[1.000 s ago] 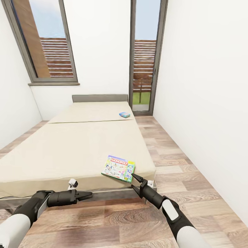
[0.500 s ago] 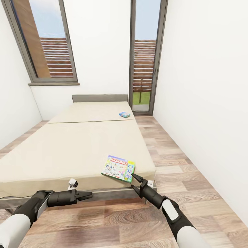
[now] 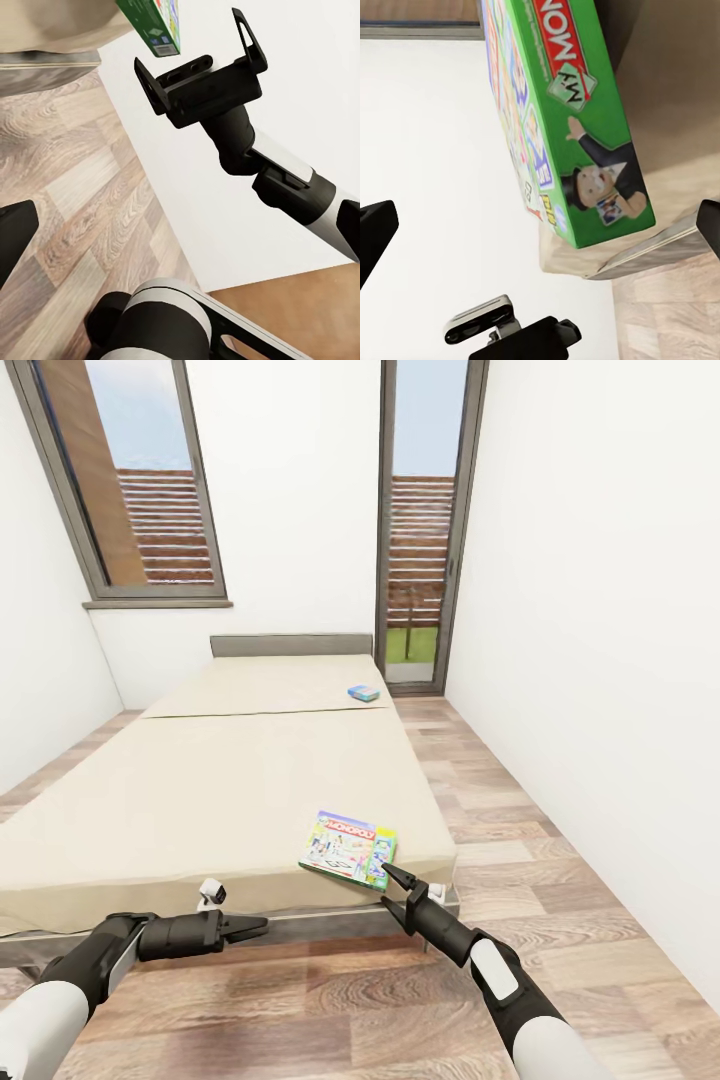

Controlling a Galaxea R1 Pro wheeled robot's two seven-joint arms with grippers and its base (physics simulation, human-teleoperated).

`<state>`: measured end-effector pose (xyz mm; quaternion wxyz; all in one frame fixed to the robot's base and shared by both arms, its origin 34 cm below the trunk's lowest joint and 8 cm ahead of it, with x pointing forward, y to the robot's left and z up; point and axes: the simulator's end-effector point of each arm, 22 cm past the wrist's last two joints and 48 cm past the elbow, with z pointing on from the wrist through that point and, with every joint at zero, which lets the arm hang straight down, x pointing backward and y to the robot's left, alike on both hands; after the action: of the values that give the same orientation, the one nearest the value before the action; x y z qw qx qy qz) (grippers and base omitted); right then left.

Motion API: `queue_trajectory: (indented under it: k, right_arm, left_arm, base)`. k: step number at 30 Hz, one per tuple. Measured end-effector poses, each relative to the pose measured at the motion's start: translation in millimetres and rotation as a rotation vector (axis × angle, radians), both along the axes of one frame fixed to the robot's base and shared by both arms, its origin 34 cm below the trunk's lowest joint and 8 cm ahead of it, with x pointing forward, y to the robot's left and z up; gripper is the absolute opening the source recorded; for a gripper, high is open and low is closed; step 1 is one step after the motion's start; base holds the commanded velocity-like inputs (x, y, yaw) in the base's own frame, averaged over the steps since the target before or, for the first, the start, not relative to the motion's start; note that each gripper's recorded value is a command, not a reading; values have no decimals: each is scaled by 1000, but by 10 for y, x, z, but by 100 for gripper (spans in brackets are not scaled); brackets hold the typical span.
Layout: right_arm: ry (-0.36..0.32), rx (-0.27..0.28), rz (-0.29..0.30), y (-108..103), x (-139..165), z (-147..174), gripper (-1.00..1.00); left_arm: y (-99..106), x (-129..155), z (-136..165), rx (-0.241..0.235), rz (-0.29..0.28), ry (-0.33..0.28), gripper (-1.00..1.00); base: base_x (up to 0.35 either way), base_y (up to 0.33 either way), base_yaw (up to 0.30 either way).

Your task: Put all the toys in the child's room - the three board games (two on the bed and one on the table), the two jigsaw puzzles on the table, and the tennis ball on the table - inside the toy box on the table in the child's room.

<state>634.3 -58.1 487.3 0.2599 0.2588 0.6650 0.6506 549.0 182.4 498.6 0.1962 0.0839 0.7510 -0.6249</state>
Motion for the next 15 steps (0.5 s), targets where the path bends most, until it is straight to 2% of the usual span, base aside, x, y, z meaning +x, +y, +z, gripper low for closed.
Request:
queue_trajectory:
  k: [15]
  right_arm:
    - [0,0,0,-1,0,0,100]
  left_arm:
    - [-27,-2,2,-4,-3,-1,100]
  base:
    - [0,3,0]
